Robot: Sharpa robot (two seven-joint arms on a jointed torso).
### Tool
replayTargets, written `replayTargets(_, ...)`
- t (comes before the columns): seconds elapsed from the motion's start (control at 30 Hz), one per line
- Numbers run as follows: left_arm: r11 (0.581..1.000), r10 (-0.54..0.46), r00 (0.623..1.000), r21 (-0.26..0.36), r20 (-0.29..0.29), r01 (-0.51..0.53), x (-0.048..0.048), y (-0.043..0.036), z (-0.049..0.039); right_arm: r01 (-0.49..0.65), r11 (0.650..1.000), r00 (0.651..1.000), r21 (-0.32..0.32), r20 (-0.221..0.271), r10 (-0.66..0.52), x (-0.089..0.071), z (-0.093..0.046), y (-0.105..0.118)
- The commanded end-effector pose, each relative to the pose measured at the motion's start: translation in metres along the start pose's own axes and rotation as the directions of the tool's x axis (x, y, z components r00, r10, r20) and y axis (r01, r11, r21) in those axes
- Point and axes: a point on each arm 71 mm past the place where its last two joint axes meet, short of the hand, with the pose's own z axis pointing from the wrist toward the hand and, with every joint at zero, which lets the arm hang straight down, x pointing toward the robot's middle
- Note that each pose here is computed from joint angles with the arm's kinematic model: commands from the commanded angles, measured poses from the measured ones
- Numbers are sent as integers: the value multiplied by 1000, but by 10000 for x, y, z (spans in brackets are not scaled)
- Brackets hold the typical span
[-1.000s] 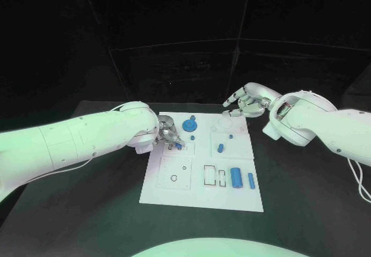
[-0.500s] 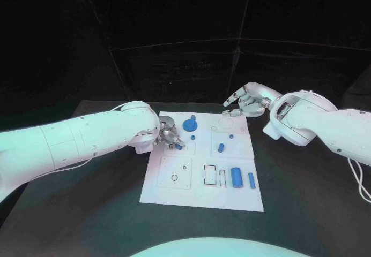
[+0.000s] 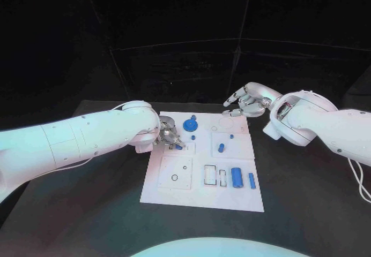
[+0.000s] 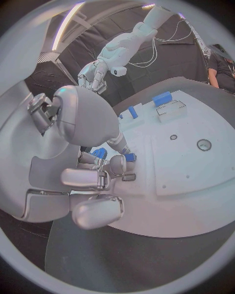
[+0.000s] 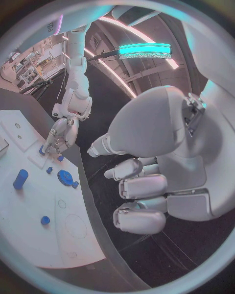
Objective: Assemble the parts on the task board
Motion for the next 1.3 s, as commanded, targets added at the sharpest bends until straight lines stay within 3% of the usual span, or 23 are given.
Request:
replayTargets(0.03,999,26,999,-27,-33,-27,47,9,20,0,1000,1000,-11,-1,0,-5,6,19)
replayTargets(0.83,999,32,998,-38,-47,-34,30,-49,86,0,1000,1000,-12,-7,0,4,14,27)
replayTargets(1.3,999,14,1000,-47,-18,-15,3,-26,84,0,1000,1000,-14,-3,0,2,21,27)
